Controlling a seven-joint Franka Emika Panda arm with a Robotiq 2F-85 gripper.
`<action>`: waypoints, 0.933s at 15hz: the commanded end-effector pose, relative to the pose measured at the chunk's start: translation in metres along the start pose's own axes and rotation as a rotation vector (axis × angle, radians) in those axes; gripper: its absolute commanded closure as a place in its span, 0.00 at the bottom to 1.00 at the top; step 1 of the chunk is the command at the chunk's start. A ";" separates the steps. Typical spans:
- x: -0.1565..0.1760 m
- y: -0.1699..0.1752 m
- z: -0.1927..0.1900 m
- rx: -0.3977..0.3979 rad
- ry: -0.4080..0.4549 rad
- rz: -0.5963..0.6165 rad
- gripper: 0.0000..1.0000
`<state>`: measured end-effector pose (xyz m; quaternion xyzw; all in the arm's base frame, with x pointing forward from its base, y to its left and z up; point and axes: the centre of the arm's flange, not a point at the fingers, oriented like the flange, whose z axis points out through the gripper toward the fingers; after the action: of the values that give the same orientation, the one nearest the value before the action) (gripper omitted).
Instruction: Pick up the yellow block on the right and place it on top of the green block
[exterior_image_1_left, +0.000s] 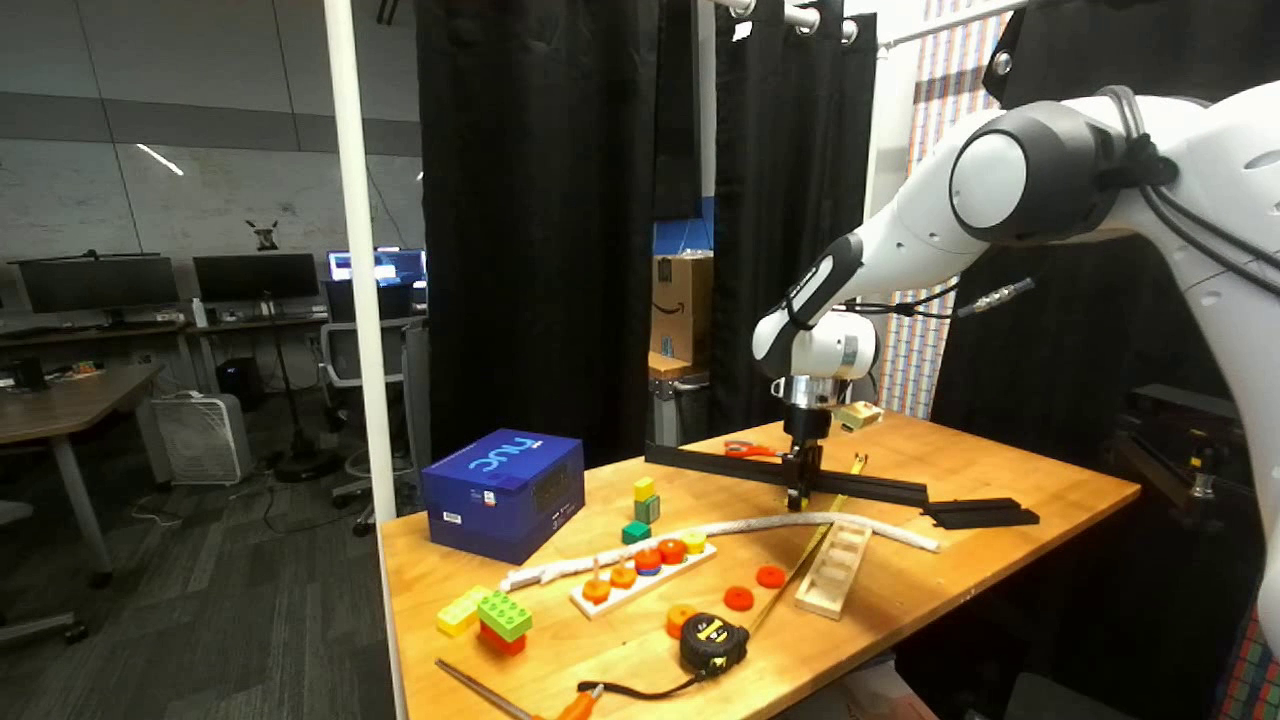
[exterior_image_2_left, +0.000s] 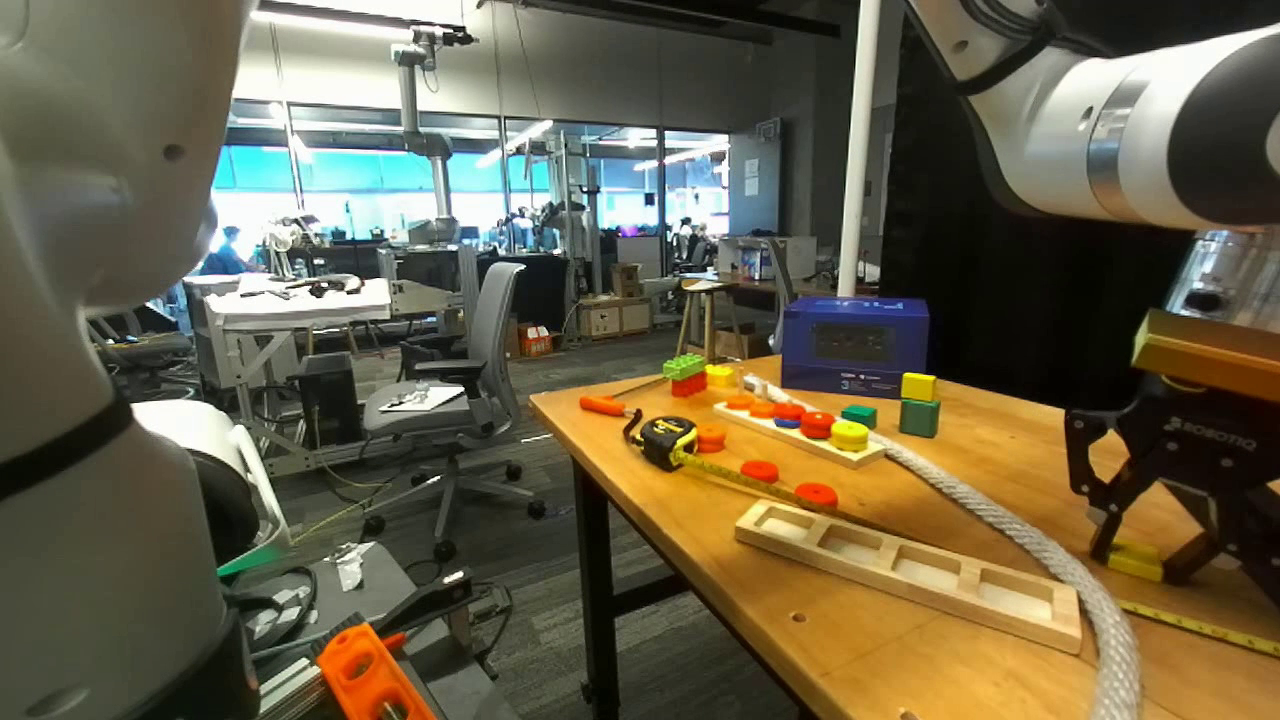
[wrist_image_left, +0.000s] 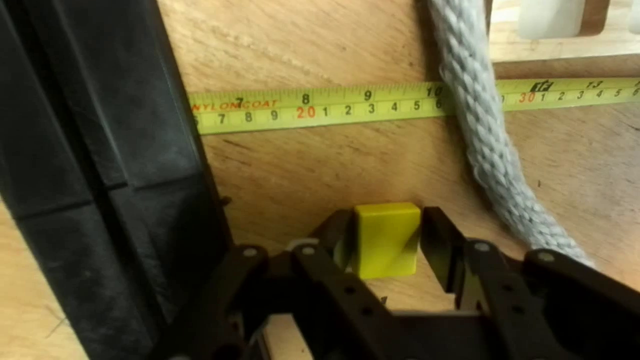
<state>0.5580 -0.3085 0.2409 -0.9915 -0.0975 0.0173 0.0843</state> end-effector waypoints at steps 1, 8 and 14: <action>0.009 0.005 0.003 0.007 0.001 -0.011 0.82; 0.014 -0.031 -0.022 -0.026 0.013 0.055 0.78; 0.033 -0.106 -0.047 -0.084 0.025 0.056 0.78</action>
<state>0.5837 -0.2458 0.2767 -0.9951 -0.0718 0.0115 0.0669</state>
